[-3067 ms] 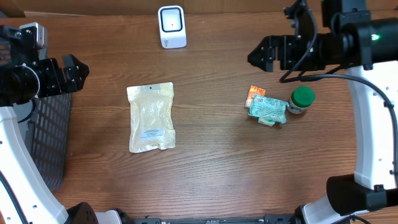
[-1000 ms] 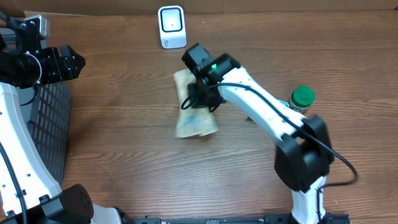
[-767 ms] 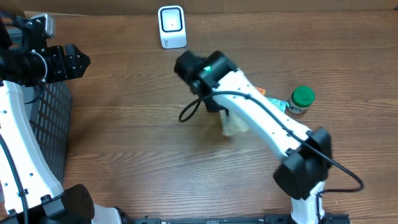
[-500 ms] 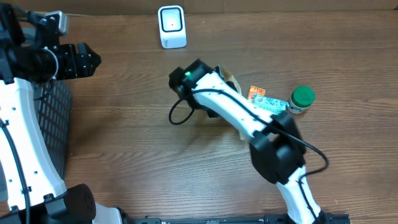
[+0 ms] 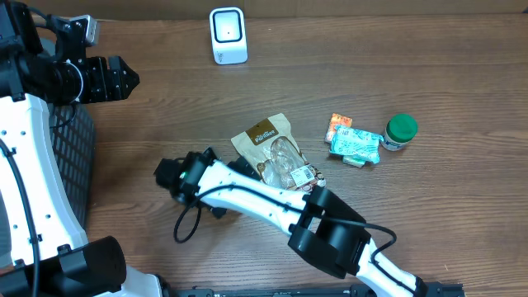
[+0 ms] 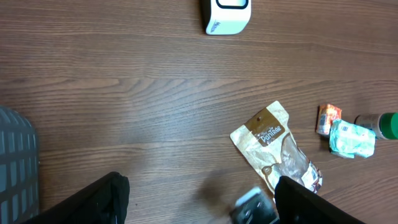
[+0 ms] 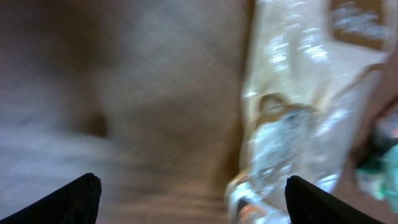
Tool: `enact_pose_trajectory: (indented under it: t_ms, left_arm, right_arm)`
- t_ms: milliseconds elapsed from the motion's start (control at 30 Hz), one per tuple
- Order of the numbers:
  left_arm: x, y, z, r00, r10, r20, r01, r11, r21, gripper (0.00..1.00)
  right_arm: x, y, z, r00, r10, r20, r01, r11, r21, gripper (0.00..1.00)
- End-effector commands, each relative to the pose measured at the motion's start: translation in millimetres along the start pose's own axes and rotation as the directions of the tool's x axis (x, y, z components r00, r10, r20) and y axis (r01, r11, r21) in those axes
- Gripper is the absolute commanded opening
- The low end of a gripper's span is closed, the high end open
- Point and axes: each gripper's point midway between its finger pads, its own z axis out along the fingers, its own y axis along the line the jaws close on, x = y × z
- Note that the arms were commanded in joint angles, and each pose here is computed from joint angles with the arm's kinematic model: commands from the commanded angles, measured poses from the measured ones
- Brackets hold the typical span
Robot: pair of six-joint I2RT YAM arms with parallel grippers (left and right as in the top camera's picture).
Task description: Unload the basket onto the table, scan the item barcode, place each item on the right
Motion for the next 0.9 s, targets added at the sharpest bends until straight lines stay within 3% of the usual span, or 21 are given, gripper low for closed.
enact_pose_trajectory:
  t_ms: [0,200,333,500,633,867]
  left_arm:
    - [-2,0,4,1.0,-0.013,-0.006,0.013,1.0,0.005,0.79]
    - [0,-10,10,0.999,0.049,-0.019,-0.048,0.998,0.035,0.78]
    - [5,-37,27,0.986,0.16,-0.045,-0.155,0.984,0.087,0.77]
    - [22,-84,71,0.939,0.334,-0.081,-0.316,0.933,0.174,0.72]
    - [38,-114,106,0.902,0.417,-0.108,-0.384,0.892,0.238,0.68]
    - [88,-179,186,0.742,0.645,-0.184,-0.545,0.739,0.395,0.64]
  right_arm:
    - [-17,-17,-21,0.992,0.123,0.007,-0.121,0.986,-0.113,0.92]
    - [-30,-131,-42,0.903,0.428,-0.039,-0.424,0.874,-0.238,0.91]
    - [-16,-176,-24,0.819,0.535,-0.206,-0.573,0.754,-0.32,0.66]
    - [-3,-218,6,0.738,0.606,-0.298,-0.675,0.666,-0.317,0.57]
    - [-6,-227,10,0.759,0.591,-0.274,-0.651,0.68,-0.338,0.58]
    - [5,-266,27,0.685,0.664,-0.3,-0.728,0.609,-0.314,0.66]
